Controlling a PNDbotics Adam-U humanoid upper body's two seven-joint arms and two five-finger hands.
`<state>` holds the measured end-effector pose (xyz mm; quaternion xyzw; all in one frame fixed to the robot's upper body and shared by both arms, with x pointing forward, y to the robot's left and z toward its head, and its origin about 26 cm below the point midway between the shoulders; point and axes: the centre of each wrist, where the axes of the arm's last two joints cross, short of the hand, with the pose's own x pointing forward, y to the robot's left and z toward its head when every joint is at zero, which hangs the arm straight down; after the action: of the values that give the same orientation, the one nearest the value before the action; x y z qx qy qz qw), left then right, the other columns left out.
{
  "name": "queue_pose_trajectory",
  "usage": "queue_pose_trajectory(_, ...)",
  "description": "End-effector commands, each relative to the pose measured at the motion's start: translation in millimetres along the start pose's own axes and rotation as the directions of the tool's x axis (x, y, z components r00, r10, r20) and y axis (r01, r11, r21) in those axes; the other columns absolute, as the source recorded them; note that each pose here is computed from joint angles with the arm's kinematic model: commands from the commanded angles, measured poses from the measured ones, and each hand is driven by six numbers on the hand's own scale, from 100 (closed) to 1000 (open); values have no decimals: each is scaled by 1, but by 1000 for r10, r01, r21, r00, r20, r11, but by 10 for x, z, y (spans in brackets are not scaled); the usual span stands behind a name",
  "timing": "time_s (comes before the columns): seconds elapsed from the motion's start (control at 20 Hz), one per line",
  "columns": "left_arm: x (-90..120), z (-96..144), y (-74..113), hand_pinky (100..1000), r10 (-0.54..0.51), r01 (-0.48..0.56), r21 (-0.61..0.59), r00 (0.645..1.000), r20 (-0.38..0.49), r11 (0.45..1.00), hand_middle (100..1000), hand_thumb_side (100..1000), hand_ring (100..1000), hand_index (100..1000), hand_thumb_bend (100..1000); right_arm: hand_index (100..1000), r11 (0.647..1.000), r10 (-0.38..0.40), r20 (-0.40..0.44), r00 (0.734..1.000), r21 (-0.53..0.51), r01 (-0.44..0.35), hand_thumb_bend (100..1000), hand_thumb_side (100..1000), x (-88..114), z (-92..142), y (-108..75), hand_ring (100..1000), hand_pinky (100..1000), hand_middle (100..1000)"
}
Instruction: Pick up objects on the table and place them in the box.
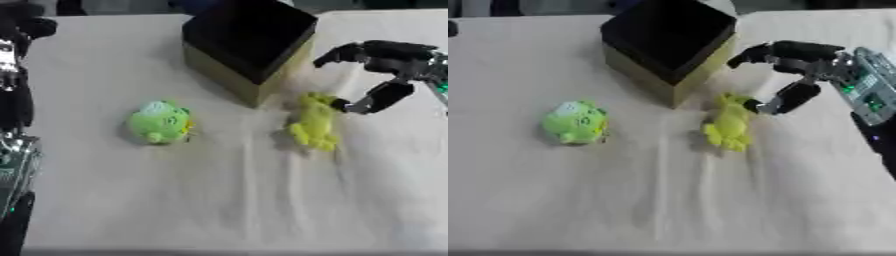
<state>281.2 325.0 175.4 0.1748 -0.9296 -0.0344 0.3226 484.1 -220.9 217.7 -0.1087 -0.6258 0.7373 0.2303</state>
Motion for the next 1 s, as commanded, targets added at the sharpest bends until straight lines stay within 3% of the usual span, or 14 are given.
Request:
queue_pose_trajectory(0.05,67,-63,51,704,-25,26,-19,999,32,999,640,781,642,693,100,966,944,161,224,961,248,-216,281,321,-31,111,-170,946,892,866)
queue_pose_trajectory(0.55,70,-72,41,703,-20,21,-27,999,36,999,641,780,642,693,100,969,929,126,264,956,308,-207,271,332,12,-5,-97,944,894,862)
queue_pose_trajectory(1.0,71,-72,33,703,-14,16,-37,999,34,999,642,780,642,692,100,977,932,83,269,959,321,-170,252,363,0,-53,82,941,898,855)
